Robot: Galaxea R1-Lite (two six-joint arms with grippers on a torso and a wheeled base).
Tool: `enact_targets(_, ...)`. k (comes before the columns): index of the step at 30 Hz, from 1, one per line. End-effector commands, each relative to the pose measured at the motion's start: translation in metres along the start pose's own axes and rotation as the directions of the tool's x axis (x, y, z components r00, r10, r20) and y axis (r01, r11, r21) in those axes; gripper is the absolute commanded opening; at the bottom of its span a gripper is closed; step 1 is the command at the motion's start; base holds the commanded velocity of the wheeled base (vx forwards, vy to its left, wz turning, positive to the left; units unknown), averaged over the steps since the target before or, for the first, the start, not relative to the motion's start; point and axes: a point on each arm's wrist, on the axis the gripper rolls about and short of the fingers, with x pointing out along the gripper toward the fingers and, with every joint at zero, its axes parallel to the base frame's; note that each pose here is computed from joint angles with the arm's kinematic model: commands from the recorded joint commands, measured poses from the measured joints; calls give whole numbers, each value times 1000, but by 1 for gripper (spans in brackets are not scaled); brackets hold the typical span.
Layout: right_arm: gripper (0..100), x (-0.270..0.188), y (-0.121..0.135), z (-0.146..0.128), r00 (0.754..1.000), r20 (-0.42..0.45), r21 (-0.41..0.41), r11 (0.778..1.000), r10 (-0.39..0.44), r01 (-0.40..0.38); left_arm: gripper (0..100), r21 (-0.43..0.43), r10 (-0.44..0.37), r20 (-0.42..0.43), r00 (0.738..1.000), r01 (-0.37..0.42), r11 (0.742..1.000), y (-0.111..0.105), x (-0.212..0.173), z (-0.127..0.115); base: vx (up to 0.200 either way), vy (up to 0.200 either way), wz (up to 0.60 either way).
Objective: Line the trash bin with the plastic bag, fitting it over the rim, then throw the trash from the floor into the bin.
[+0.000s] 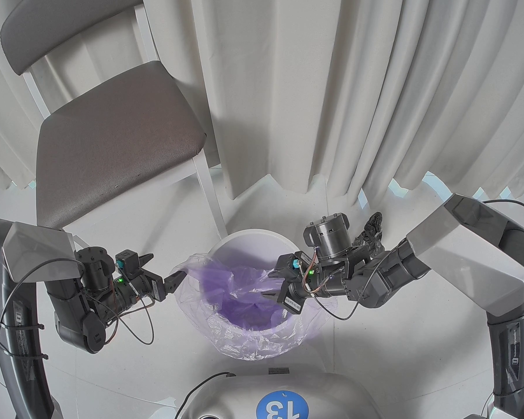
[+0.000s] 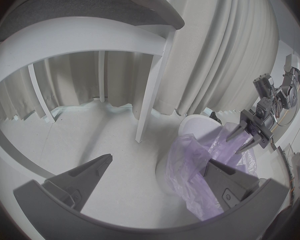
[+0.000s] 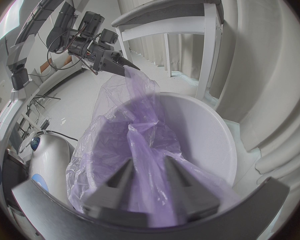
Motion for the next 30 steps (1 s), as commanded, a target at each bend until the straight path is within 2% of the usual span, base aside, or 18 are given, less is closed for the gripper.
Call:
enact_targets(1, 0, 4, 1, -4, 1000, -6, 4, 1000, 4, -4, 100, 6, 2, 16, 1000, -2, 1000, 0, 0, 1, 0, 0, 0)
enact_targets(9, 0, -7, -4, 4, 1000, 13, 14, 1000, -18, 18, 100, 7, 4, 22, 1000, -4, 1000, 1, 0, 3, 0, 0, 0)
enact_targets(15, 0, -15, -12, 16, 997, 59, 99, 994, -54, 48, 100, 8, 5, 25, 1000, -5, 1000, 1, 0, 4, 0, 0, 0)
enact_targets(17, 0, -15, -15, 21, 993, 93, 204, 978, -73, 53, 100, 9, 7, 31, 1000, -7, 1000, 1, -1, 6, 0, 0, 0)
enact_targets(20, 0, -14, -20, 27, 989, 118, 278, 959, -92, 56, 100, 10, 7, 35, 999, -7, 1000, 1, -1, 8, 0, 0, 0)
enact_targets(30, 0, -22, -54, 41, 965, 188, 324, 939, -185, 117, 100, 6, 33, 64, 997, -34, 999, 11, -5, 15, 0, 0, 0)
